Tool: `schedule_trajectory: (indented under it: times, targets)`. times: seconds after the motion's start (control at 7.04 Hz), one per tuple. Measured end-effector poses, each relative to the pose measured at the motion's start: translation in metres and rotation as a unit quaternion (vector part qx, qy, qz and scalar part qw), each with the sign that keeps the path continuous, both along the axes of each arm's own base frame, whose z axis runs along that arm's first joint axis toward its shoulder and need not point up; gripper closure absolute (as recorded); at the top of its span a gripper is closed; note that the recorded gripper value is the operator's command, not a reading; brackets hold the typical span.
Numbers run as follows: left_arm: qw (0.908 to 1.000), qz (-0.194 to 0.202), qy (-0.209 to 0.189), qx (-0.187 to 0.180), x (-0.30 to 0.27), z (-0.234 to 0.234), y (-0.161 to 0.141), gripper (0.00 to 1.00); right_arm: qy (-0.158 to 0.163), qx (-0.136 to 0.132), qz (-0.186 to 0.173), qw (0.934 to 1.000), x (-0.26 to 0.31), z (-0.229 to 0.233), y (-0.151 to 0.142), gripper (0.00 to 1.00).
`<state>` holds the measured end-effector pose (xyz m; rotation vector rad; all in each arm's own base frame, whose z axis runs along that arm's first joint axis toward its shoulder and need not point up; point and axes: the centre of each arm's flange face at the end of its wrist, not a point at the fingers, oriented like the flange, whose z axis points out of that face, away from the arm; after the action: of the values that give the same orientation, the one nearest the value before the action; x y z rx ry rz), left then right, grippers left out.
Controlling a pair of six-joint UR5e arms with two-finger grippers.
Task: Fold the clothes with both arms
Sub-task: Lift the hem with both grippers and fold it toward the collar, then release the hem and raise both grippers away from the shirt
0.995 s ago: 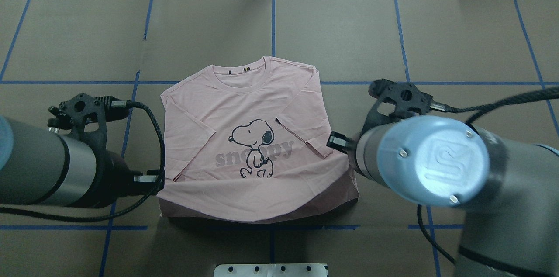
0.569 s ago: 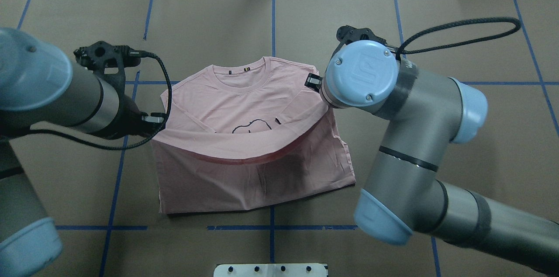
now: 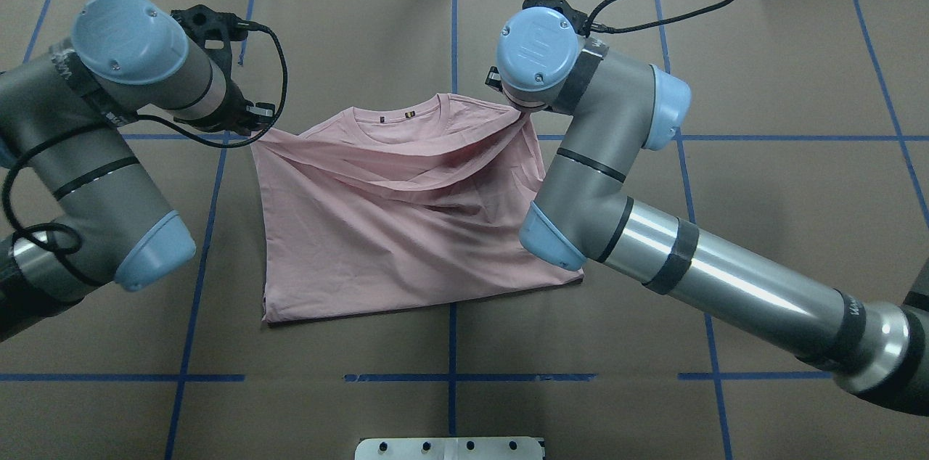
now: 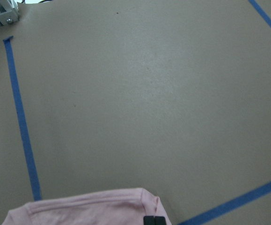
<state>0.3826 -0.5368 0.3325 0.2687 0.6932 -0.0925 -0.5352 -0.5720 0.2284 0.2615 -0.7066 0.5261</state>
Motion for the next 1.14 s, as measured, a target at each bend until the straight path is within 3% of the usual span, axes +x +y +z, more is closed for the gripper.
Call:
schedule_trajectory:
  times: [0.14,0.43,0.71,0.85,1.14]
  targets:
    - [0.9998,0.005,-0.005,0.020,0.007,0.033,-0.021,0.00,0.013,0.011,-0.010,0.9998,-0.014,0.015,-0.023,0.00]
    - [0.9966,0.036,-0.003,0.074,-0.004,0.039,-0.028,0.00,0.025,0.029,-0.044,0.9983,-0.007,0.015,-0.049,0.00]
    - [0.9930,0.057,0.018,0.102,-0.031,0.025,0.000,0.00,0.012,0.040,-0.100,0.9941,0.023,0.005,-0.058,0.00]
    - [0.9927,0.057,0.038,0.099,-0.041,0.018,0.018,0.00,0.008,0.044,-0.113,0.9926,0.040,-0.002,-0.048,0.00]
    - [0.9941,0.043,0.083,0.055,-0.039,0.010,0.076,0.20,0.002,0.051,-0.120,0.9915,0.073,-0.006,-0.017,0.00]
